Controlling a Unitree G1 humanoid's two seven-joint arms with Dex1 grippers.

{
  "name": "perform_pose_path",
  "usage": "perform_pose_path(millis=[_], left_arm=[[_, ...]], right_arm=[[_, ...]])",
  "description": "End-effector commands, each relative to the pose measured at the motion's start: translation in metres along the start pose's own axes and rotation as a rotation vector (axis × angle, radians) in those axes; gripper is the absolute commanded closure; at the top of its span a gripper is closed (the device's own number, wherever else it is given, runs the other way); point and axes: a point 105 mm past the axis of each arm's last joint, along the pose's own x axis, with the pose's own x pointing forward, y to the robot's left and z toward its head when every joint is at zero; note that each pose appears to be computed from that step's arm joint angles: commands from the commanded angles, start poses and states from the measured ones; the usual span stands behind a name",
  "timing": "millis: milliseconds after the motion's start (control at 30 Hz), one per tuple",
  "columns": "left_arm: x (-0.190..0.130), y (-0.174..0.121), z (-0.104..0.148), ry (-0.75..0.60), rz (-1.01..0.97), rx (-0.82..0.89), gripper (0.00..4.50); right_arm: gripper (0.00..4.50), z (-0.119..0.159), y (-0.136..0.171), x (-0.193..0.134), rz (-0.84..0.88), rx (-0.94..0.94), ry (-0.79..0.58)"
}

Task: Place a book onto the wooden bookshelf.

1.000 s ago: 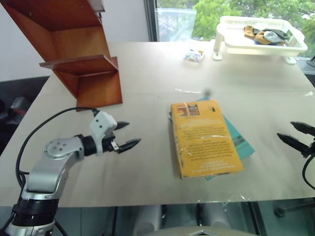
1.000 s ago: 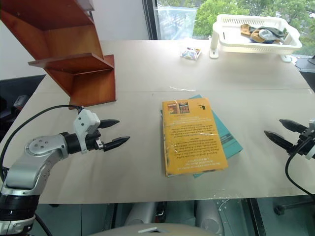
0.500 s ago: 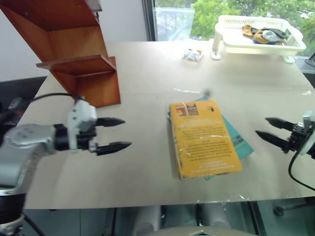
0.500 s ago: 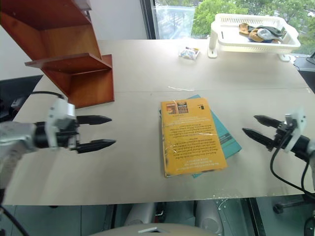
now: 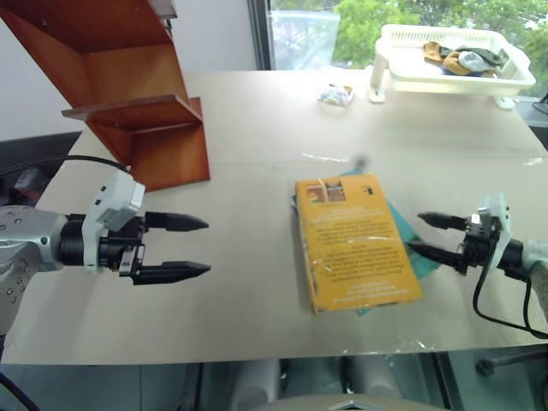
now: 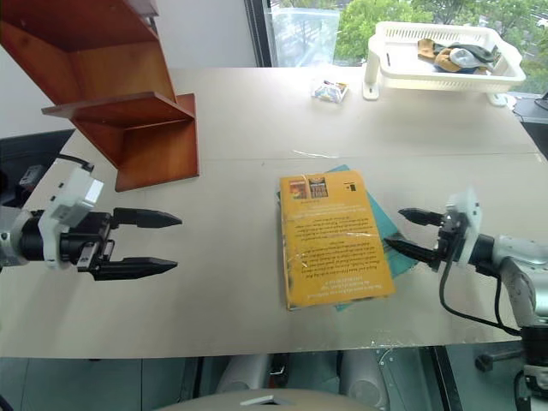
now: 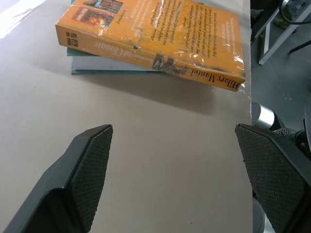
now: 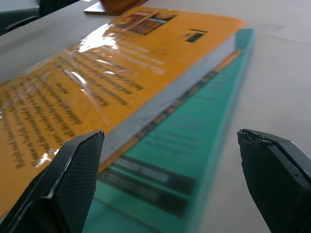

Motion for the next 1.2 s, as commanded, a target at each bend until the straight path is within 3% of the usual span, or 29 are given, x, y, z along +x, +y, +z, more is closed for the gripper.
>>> perform_pose_path(millis=[33,200,800,933,1200], left_arm=[[0.001,0.001,0.007,-0.011,0.006,0.05,0.24],[0.001,0.003,0.003,-0.004,0.008,0.043,0.24],[0.009,0.004,0.001,-0.01,0.007,0.04,0.24],[0.013,0.004,0.001,-0.023,0.002,0.03,0.24],[0.038,-0.009,-0.031,-0.113,-0.01,-0.274,0.24]], right_arm=[[0.0,0.013,0.013,0.015,0.055,-0.057,-0.023],[0.0,0.019,0.021,0.033,0.088,-0.083,-0.044],[0.0,0.026,0.032,0.053,0.144,-0.082,-0.067],[0.0,0.03,0.024,0.049,0.112,-0.098,-0.076],[0.0,0.047,0.011,0.007,0.001,-0.169,-0.059]])
